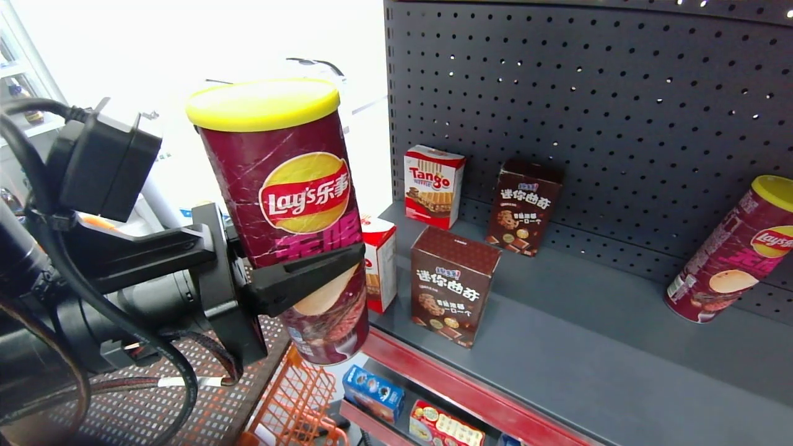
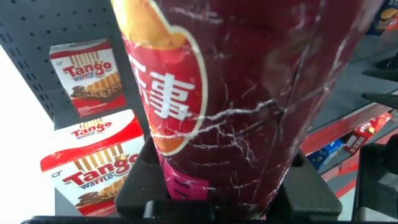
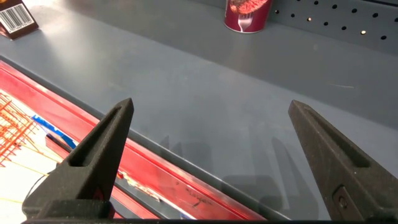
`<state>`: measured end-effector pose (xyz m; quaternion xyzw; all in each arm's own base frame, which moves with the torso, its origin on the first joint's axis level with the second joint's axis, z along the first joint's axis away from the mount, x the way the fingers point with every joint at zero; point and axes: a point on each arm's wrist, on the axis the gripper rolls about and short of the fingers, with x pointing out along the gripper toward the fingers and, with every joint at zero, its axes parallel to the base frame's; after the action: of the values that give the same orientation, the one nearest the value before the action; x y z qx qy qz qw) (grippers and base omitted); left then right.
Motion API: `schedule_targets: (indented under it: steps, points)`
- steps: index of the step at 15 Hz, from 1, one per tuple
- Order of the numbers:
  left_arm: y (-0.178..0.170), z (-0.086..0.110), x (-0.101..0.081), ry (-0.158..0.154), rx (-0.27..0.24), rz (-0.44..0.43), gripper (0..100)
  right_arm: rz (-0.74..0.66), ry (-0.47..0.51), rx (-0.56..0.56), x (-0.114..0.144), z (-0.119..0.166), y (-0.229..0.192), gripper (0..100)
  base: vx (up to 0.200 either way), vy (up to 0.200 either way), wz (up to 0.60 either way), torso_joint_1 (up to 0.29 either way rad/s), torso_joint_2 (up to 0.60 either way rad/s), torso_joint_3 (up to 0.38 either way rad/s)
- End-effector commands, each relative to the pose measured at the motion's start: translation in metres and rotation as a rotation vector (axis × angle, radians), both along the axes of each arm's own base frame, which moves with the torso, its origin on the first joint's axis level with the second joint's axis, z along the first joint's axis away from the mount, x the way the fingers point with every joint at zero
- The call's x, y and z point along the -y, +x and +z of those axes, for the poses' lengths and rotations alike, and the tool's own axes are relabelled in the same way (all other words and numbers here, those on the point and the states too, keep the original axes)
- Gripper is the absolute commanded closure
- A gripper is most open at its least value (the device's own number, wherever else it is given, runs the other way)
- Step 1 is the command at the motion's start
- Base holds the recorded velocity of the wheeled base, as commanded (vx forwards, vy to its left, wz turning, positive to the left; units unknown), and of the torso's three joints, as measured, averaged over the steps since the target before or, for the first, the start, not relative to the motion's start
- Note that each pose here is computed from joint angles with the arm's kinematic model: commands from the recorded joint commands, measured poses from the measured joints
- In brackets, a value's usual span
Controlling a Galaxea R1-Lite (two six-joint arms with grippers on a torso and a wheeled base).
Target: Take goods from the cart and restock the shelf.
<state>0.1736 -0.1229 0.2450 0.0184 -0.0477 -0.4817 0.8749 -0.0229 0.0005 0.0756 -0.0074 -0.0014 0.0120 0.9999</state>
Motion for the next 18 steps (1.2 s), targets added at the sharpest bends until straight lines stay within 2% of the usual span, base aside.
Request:
schedule_targets:
  steps: [1, 2, 9, 14, 18]
  points:
    - [0.0002, 0.0003, 0.0004, -0.001, 0.001, -0.001, 100, 0.000, -0.001, -0.001, 0.0000, 0.0001, 0.0001, 0, 0.000, 0.000, 0.00, 0.000, 0.00, 0.000]
    - [0.0004, -0.0005, 0.0006, 0.000, -0.003, -0.003, 100, 0.001, 0.001, -0.001, 0.0000, 0.0001, 0.0001, 0, 0.000, 0.000, 0.00, 0.000, 0.00, 0.000]
    - [0.0019, -0.0014, 0.0032, -0.001, -0.011, -0.011, 100, 0.000, -0.001, -0.001, 0.0000, 0.0001, 0.0001, 0, 0.000, 0.000, -0.60, 0.001, 0.00, 0.002]
    - [-0.0045, 0.0019, 0.0104, -0.018, -0.015, -0.055, 100, 0.001, 0.001, -0.001, 0.0000, 0.0001, 0.0001, 0, 0.000, 0.000, -0.60, 0.001, 0.00, 0.000]
    - [-0.0034, 0.0006, 0.0087, -0.016, -0.019, -0.044, 100, 0.001, 0.001, -0.001, 0.0000, 0.0001, 0.0001, 0, 0.000, 0.000, 0.00, 0.000, 0.00, 0.000]
